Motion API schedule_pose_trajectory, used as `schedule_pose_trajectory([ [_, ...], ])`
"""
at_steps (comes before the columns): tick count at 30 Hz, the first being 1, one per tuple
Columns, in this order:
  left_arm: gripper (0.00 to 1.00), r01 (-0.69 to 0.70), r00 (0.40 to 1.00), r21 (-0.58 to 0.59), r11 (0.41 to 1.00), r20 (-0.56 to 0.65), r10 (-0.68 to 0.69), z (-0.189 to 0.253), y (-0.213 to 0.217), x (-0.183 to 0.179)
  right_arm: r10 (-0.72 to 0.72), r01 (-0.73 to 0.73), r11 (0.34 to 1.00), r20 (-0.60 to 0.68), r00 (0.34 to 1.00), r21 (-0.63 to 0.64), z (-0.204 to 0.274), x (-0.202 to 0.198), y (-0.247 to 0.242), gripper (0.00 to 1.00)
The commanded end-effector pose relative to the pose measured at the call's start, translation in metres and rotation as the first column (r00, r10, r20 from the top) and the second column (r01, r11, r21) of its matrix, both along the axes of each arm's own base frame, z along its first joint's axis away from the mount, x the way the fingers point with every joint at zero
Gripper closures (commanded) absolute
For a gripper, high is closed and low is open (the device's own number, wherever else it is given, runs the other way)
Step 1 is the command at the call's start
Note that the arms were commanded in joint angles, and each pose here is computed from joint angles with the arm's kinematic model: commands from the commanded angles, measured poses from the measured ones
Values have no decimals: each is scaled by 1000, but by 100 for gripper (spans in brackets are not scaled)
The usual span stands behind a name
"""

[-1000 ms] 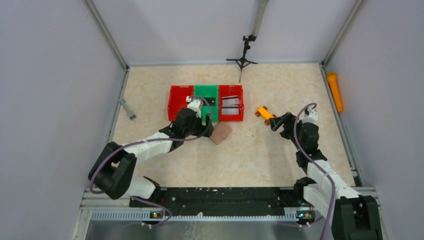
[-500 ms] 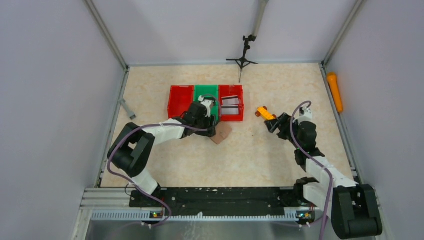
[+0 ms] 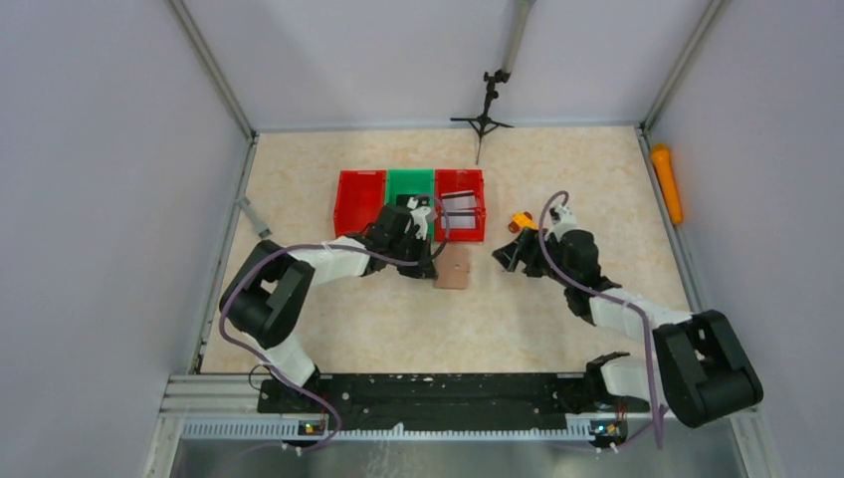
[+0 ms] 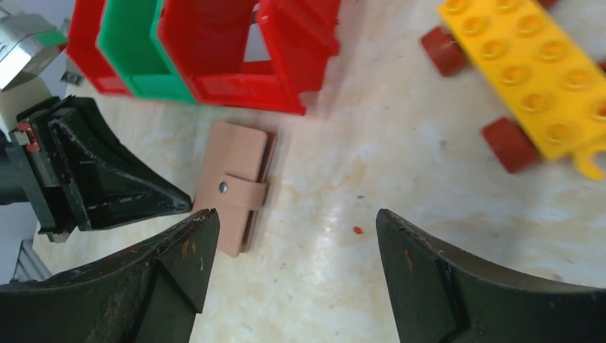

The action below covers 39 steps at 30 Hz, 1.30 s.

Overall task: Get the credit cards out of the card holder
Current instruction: Open the card holder at the center of the board.

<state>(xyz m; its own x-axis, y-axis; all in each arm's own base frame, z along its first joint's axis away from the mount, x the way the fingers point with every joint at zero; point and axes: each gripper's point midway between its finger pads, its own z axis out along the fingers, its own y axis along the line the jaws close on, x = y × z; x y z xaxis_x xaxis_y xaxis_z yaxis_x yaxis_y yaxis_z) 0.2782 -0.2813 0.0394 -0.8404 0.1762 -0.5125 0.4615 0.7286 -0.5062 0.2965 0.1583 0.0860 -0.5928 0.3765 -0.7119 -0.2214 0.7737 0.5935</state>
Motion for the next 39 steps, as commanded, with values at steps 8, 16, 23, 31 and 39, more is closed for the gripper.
schedule_pose_trajectory([
  [8, 100, 49, 997, -176, 983, 67, -37, 38, -17, -9, 173, -164, 976, 49, 984, -144, 7, 7, 73, 20],
  [16, 66, -108, 993, -9, 994, 54, 108, 13, 8, 9, 207, -200, 938, -5, 978, -282, -17, 3, 103, 23],
  [23, 55, -87, 996, -17, 996, -16, 86, 0, -1, 5, 179, -173, 907, -22, 984, -384, -32, 9, 115, 25],
  [31, 57, -71, 993, 12, 997, -89, 72, -13, -2, 0, 158, -165, 868, -55, 986, -468, -47, 10, 120, 37],
  [39, 63, -63, 993, 24, 998, -102, 65, -17, -2, -1, 136, -123, 876, -6, 991, -466, -35, 11, 115, 71],
])
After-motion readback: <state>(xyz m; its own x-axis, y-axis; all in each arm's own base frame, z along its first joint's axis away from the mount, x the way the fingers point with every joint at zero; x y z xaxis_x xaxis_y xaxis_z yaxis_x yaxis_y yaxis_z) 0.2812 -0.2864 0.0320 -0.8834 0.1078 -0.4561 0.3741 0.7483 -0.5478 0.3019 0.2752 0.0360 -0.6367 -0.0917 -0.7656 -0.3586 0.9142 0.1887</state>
